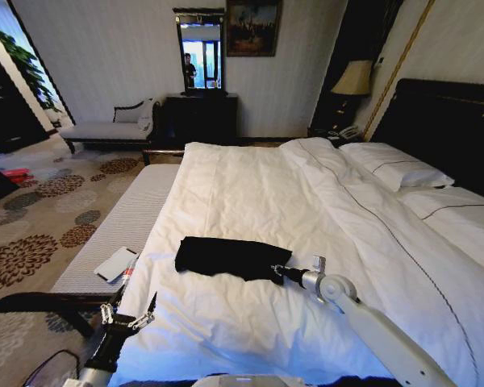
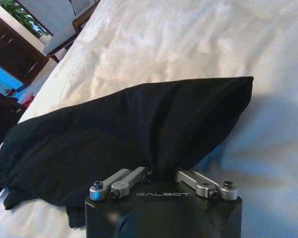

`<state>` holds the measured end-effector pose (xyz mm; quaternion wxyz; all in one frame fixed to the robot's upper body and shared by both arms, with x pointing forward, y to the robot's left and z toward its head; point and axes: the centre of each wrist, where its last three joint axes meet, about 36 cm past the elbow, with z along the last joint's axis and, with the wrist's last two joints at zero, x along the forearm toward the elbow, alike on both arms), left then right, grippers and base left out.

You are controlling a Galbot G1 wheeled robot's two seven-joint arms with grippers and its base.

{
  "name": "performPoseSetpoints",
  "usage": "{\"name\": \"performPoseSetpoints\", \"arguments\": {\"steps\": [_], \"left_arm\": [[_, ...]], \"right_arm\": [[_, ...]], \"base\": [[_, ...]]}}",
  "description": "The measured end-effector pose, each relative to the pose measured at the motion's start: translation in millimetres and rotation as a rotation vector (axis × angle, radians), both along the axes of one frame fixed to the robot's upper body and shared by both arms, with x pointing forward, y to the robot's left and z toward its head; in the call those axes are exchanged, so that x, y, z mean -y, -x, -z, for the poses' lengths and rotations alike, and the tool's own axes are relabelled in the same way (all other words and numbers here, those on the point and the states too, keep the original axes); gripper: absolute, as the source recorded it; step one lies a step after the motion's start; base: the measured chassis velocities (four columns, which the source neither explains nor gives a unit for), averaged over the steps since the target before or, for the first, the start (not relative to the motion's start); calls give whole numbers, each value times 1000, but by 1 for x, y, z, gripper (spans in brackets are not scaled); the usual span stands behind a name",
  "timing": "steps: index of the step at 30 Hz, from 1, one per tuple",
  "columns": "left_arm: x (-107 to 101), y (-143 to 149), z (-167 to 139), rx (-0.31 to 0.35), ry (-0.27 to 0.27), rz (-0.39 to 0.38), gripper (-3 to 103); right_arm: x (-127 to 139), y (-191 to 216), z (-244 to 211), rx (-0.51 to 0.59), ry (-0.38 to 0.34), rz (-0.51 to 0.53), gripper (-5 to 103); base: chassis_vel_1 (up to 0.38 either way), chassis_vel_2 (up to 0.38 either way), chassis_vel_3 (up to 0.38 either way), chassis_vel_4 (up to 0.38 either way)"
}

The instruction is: Fold the clothes on the bed.

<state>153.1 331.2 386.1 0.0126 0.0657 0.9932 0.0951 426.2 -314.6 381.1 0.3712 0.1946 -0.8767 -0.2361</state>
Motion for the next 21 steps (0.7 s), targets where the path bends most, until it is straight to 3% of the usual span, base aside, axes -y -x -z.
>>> {"name": "performPoseSetpoints", "arguments": {"steps": [8,21], "left_arm": [[0,0,0,0,0,0,100],[0,0,0,0,0,0,100]], "right_arm": [[18,3,-30,51,21,13,5],[98,0,-78,87,170,97,5]], "base": [[0,0,0,0],[0,0,0,0]]}}
